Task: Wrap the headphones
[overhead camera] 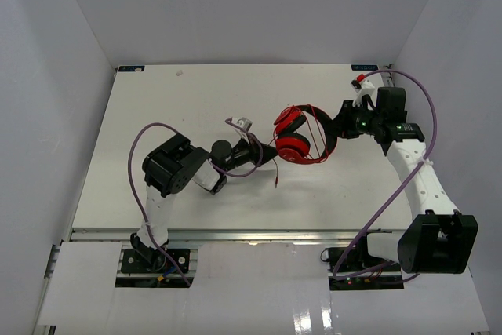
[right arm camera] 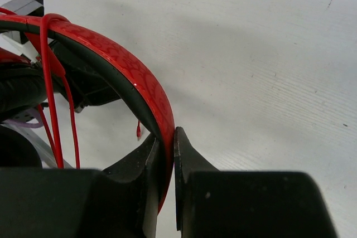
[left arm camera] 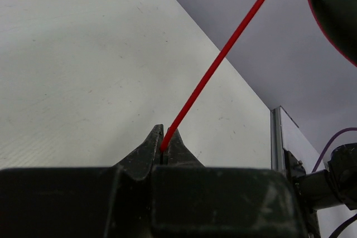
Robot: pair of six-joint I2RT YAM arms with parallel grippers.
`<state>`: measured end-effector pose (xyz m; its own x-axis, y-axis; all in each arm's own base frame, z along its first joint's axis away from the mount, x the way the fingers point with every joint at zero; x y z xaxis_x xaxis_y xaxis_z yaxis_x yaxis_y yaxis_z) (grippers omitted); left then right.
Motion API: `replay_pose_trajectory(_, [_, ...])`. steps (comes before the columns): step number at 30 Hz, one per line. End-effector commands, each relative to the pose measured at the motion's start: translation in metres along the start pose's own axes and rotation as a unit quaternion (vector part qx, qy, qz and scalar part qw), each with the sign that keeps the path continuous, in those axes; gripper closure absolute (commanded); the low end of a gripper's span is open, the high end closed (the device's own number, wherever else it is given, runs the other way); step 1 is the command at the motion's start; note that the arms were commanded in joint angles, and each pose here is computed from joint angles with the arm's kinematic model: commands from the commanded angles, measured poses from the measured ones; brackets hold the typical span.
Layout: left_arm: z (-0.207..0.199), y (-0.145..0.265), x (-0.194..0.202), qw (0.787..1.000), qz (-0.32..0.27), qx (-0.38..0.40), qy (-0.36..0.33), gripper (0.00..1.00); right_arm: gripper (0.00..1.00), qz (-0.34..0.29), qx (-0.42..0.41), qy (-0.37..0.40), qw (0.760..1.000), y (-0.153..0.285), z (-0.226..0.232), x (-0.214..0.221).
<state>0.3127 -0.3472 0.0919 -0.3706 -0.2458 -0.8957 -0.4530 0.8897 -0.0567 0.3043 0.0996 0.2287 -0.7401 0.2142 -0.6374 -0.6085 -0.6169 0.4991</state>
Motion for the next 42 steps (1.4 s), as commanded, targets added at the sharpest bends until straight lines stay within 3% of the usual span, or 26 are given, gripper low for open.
replay_pose_trajectory(1, [-0.029, -0.011, -0.024, 0.997, -0.062, 0.033, 0.011, 1.0, 0.92, -0.094, -0.014, 0.005, 0.995, -0.004, 0.009, -0.037])
replay_pose_trajectory(10, [-0.053, -0.021, 0.004, 0.991, -0.035, 0.006, 0.127, 1.0, 0.92, -0.107, 0.046, -0.015, 0.993, -0.057, -0.028, -0.014])
replay_pose_trajectory(24, [-0.038, -0.006, 0.033, 0.958, -0.05, -0.067, 0.273, 0.95, 0.92, -0.094, 0.128, -0.066, 0.985, -0.115, -0.085, 0.002])
replay_pose_trajectory(35, [-0.032, -0.009, 0.052, 0.947, -0.026, -0.081, 0.311, 0.75, 0.92, -0.079, 0.137, -0.093, 0.983, -0.139, -0.095, 0.003])
replay_pose_trajectory(42, [-0.035, -0.013, 0.062, 0.945, -0.005, -0.077, 0.319, 0.72, 0.92, -0.085, 0.15, -0.091, 0.981, -0.147, -0.098, 0.0])
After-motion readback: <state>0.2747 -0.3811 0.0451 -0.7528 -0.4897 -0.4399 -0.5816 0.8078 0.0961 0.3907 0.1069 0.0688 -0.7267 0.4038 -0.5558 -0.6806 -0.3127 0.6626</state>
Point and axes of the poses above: each gripper's point midway between its finger pads, its own y axis back along the fingers, its own z axis along the line the jaws close on, x = y × z, the point moved 3 cm from there along y, back along the fingers, and after that the axes turned 13 degrees about -y, right-handed, at the moved point
